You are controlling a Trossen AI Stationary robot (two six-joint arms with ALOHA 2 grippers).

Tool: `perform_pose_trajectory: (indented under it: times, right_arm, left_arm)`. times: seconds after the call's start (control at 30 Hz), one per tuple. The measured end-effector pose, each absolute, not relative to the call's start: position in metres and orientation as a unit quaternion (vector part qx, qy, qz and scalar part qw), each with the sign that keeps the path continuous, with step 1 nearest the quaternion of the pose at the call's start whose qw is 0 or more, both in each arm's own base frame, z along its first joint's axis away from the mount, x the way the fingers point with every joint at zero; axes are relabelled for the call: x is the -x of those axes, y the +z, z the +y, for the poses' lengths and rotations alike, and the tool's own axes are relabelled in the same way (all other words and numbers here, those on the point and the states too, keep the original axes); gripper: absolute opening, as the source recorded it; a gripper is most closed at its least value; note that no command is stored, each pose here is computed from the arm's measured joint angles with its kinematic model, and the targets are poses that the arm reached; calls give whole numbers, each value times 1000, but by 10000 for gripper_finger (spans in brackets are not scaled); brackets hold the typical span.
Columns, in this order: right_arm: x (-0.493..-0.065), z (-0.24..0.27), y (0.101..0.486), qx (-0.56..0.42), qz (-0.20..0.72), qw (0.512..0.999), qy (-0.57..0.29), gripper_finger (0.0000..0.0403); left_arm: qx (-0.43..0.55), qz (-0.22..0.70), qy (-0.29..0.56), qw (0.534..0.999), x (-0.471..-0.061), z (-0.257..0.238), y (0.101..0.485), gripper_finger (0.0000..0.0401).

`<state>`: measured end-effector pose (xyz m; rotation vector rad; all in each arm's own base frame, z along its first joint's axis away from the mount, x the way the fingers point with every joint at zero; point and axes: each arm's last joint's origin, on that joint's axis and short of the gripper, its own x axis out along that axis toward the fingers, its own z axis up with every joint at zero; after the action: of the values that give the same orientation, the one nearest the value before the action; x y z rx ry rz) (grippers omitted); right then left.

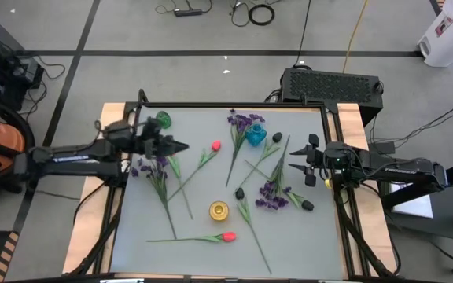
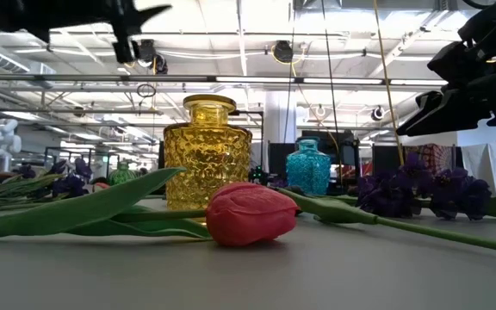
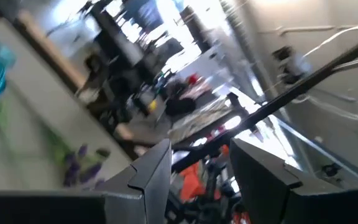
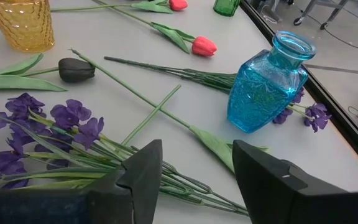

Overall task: Sort flowers into vase by color
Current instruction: Put the left purple flowers into the blue vase

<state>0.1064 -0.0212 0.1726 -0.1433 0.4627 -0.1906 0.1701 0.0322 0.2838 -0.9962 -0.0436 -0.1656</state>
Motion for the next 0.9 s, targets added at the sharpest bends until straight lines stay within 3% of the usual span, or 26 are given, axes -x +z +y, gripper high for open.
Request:
perform_pose_trajectory:
  times: [0.23, 0.53, 0.9]
  right_arm:
    - [-106, -21, 173, 71, 229, 966, -94, 187]
    - [-106, -21, 173, 71, 229, 966, -94, 187]
    - [-106, -21, 173, 71, 229, 966, -94, 187]
  left_arm:
    - [538, 33, -98, 837, -203, 18, 289, 171]
    - [561, 30, -138, 816, -220, -13, 336, 171]
    - [550, 210, 26, 808, -202, -46, 351, 171]
